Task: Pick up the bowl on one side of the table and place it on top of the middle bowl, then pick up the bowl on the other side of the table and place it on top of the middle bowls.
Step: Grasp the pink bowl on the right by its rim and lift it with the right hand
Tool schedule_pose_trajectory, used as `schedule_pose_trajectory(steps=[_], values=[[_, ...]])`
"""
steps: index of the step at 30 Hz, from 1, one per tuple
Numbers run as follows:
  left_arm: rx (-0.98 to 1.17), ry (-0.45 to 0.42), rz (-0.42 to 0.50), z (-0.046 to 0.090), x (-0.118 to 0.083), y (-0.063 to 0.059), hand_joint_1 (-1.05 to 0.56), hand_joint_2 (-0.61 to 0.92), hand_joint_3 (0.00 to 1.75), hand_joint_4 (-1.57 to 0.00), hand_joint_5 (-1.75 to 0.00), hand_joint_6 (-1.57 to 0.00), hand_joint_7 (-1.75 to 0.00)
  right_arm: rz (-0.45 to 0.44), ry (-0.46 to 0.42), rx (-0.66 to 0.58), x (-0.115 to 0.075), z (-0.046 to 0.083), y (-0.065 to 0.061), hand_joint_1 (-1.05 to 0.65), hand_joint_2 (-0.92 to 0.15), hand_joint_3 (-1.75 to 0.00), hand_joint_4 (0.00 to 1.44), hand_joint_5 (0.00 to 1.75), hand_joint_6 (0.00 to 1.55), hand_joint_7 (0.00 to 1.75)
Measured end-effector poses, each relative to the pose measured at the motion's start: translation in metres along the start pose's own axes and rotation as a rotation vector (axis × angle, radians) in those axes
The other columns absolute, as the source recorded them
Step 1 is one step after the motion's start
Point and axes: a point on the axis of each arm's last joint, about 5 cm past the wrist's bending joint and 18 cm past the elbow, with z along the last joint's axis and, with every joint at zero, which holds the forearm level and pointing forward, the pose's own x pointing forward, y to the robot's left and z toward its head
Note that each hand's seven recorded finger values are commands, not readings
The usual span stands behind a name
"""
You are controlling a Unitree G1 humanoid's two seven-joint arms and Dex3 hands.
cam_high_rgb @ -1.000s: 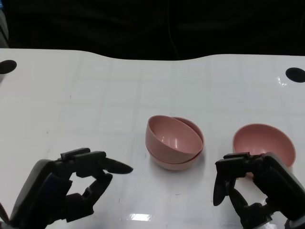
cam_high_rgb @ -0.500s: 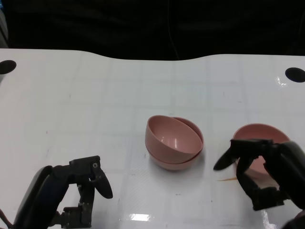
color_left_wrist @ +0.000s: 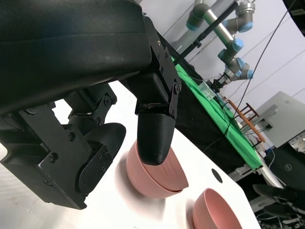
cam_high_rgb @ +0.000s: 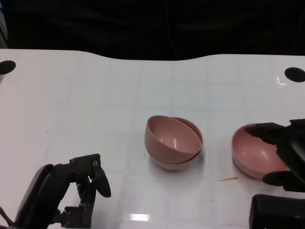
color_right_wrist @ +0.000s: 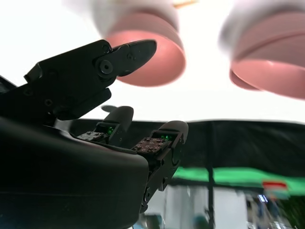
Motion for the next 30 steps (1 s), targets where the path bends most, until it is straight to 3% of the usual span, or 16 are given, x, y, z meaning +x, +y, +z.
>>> schedule_pose_trajectory(steps=[10, 18, 26, 29, 30], values=[[0.003, -0.006, 0.004, 0.000, 0.002, 0.000, 0.03, 0.21, 1.63, -0.95, -1.70, -0.84, -1.53, 0.161, 0.024, -0.066, 0.016, -0.002, 0.005, -0.51, -0.83, 0.00, 0.47, 0.15, 0.45, 0.01], [0.006, -0.012, 0.003, 0.000, 0.002, 0.000, 0.03, 0.21, 1.62, -0.96, -1.69, -0.86, -1.50, 0.277, 0.040, -0.066, 0.040, -0.007, 0.030, -0.38, -0.87, -0.01, 0.55, 0.10, 0.47, 0.01], [0.013, -0.020, -0.001, 0.001, 0.002, 0.000, 0.02, 0.22, 1.61, -0.96, -1.68, -0.86, -1.50, 0.333, 0.010, -0.043, 0.062, -0.009, 0.049, -0.30, -0.92, -0.07, 0.73, 0.12, 0.53, 0.02], [0.014, -0.020, -0.001, 0.001, 0.002, 0.000, 0.01, 0.22, 1.61, -0.97, -1.68, -0.86, -1.50, 0.343, -0.004, -0.071, 0.069, -0.008, 0.055, -0.31, -0.92, -0.12, 0.93, 0.23, 0.65, 0.07], [0.014, -0.020, -0.001, 0.001, 0.002, 0.000, 0.01, 0.22, 1.61, -0.97, -1.67, -0.86, -1.50, 0.337, -0.012, -0.087, 0.071, -0.007, 0.058, -0.30, -0.92, -0.12, 0.94, 0.45, 0.71, 0.05]])
